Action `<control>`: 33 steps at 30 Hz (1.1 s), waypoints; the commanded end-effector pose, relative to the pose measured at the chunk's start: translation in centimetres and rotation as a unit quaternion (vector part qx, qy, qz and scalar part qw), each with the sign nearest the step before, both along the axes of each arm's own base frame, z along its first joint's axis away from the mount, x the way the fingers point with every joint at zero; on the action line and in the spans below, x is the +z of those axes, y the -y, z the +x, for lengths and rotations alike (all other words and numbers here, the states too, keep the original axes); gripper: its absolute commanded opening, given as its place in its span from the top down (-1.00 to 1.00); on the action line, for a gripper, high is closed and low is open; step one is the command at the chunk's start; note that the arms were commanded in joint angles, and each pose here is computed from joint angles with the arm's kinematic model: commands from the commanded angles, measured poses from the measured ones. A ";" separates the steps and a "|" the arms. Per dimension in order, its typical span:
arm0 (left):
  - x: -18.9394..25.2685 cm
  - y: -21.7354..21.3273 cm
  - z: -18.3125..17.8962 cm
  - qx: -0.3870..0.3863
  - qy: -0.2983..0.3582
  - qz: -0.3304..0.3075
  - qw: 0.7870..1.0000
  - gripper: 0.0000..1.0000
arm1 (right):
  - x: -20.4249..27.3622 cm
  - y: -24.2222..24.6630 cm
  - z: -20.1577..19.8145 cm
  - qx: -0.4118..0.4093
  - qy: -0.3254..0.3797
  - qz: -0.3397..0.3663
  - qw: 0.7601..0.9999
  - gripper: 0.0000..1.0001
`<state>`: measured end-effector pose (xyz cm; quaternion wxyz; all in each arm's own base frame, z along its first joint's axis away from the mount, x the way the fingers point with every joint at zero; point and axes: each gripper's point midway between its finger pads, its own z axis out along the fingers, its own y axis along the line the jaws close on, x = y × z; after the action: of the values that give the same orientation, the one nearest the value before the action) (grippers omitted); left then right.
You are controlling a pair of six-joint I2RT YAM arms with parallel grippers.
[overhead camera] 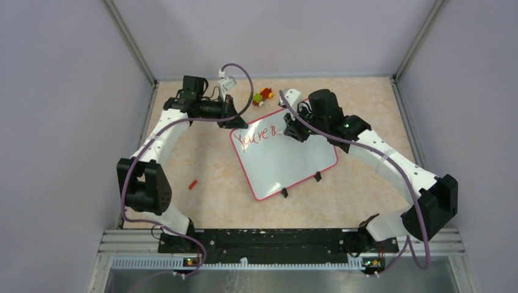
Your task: Write a sentence on the whiteboard
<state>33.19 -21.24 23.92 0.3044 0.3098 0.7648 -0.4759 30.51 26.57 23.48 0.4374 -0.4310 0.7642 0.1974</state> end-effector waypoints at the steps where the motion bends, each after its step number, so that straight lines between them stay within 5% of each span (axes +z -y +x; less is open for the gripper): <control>1: 0.7 0.8 -0.7 -0.021 0.000 -0.012 1.000 1.00 | 3.2 -0.4 2.2 -0.022 0.046 0.022 0.998 1.00; 33: 0.8 0.8 -0.7 -0.020 0.001 -0.011 1.000 1.00 | 0.6 0.9 0.6 -0.015 0.006 0.009 1.000 1.00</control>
<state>33.20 -21.25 23.87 0.3035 0.3096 0.7648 -0.4765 31.24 26.13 23.90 0.4440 -0.4231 0.7656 0.1943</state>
